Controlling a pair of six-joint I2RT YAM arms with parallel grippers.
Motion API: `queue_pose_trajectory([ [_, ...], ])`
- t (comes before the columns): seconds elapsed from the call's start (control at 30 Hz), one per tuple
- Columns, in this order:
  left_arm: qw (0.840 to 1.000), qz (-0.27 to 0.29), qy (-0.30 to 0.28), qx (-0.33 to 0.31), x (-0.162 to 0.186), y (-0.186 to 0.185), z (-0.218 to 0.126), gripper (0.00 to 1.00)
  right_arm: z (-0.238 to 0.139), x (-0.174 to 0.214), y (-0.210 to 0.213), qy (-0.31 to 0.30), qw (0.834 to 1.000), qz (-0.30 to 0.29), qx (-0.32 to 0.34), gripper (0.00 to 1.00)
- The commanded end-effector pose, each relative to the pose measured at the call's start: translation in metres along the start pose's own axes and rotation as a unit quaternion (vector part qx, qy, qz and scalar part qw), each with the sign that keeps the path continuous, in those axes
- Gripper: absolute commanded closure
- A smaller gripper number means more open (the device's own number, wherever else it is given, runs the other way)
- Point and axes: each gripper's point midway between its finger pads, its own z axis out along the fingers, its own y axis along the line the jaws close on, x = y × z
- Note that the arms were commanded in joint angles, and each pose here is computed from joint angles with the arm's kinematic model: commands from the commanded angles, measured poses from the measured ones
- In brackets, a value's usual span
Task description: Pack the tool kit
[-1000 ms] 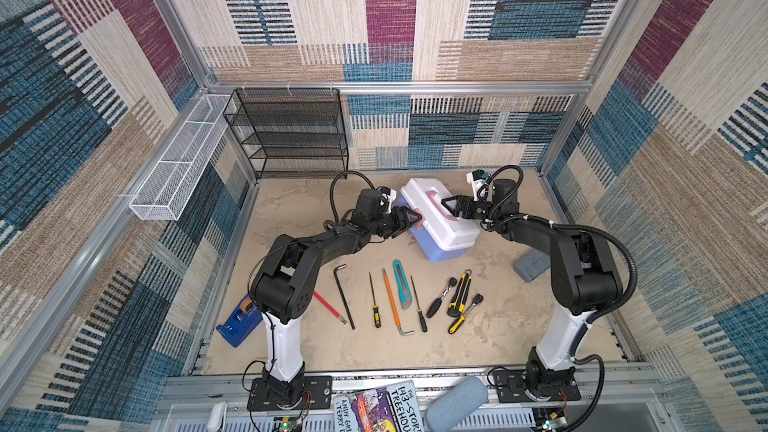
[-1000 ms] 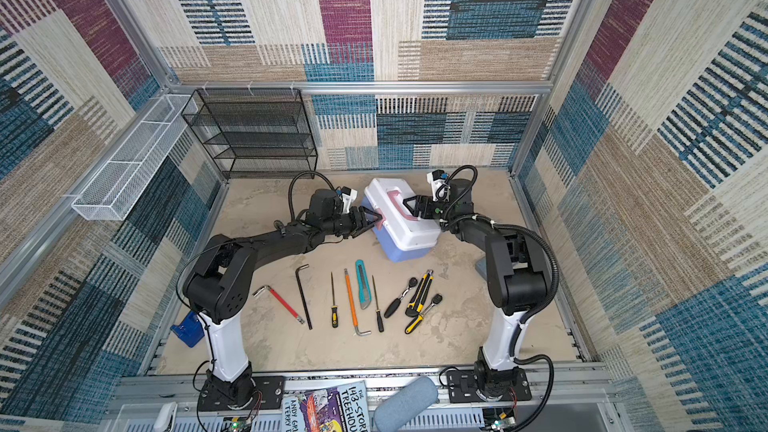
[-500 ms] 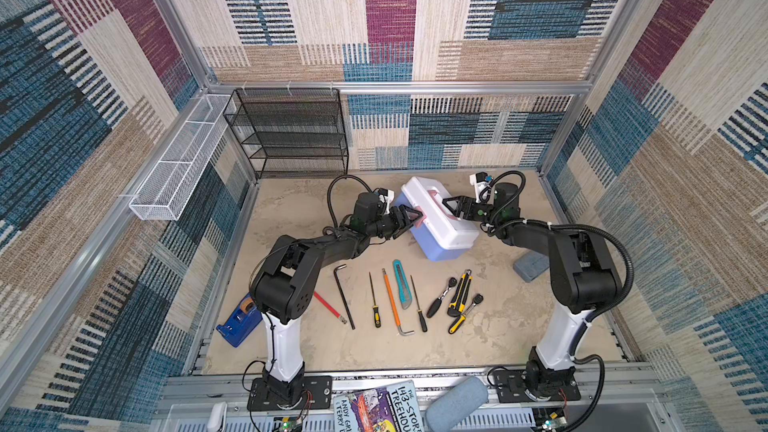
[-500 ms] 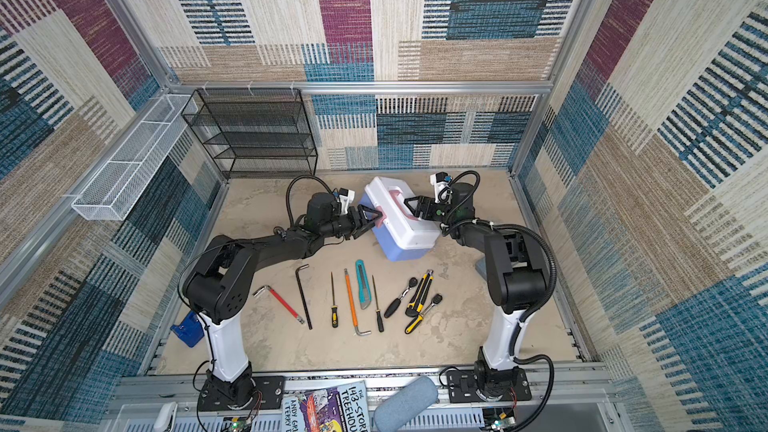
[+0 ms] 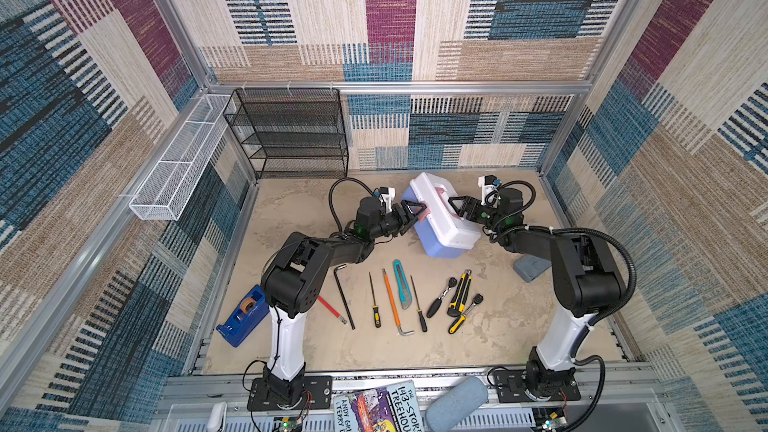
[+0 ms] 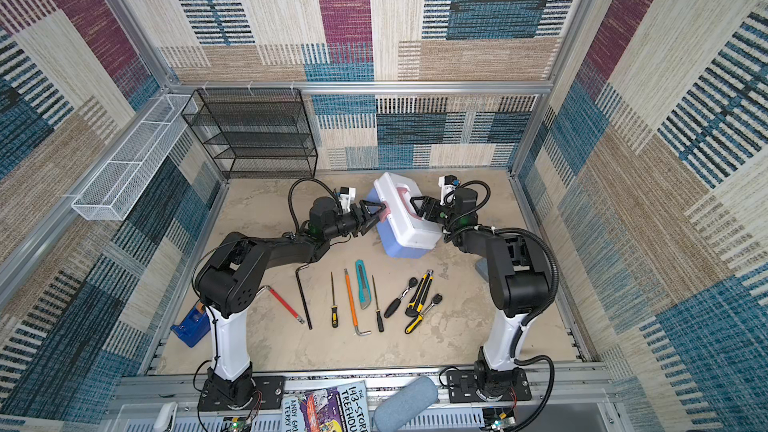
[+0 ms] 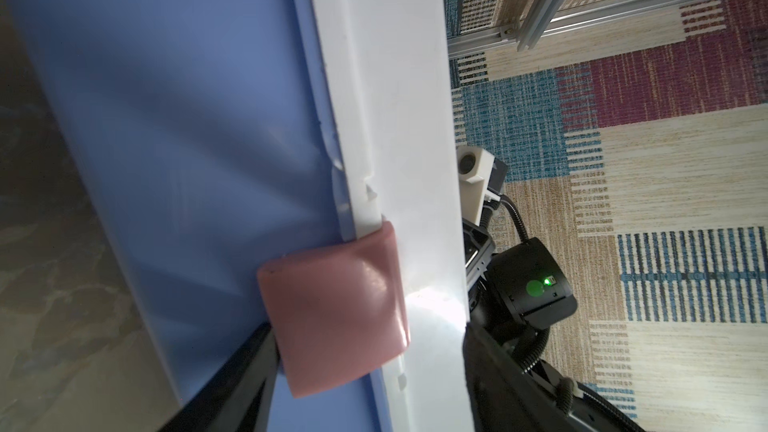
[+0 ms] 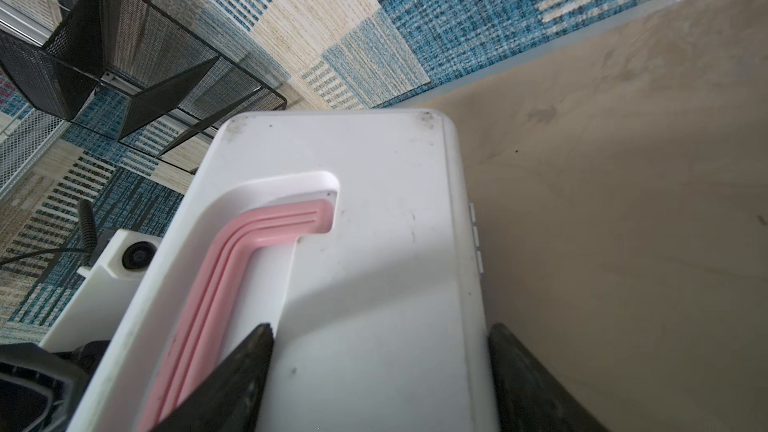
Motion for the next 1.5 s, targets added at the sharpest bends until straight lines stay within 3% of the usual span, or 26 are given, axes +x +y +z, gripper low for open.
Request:
queue_pose_trajectory([
  [0.0,0.999,-0.019,0.021,0.034,0.014,-0.011,0.005,0.27,-0.002,0.067,0.008,0.122,0.990,0.056,-0.035,0.37],
  [0.3,0.995,-0.021,0.006,0.094,0.007,-0.034,0.004,0.27,-0.001,0.070,0.005,0.125,0.990,0.055,-0.025,0.37],
  [1.47,0.991,0.001,-0.054,0.121,-0.010,-0.049,-0.021,0.30,-0.002,0.064,-0.005,0.115,0.992,0.055,0.000,0.37],
])
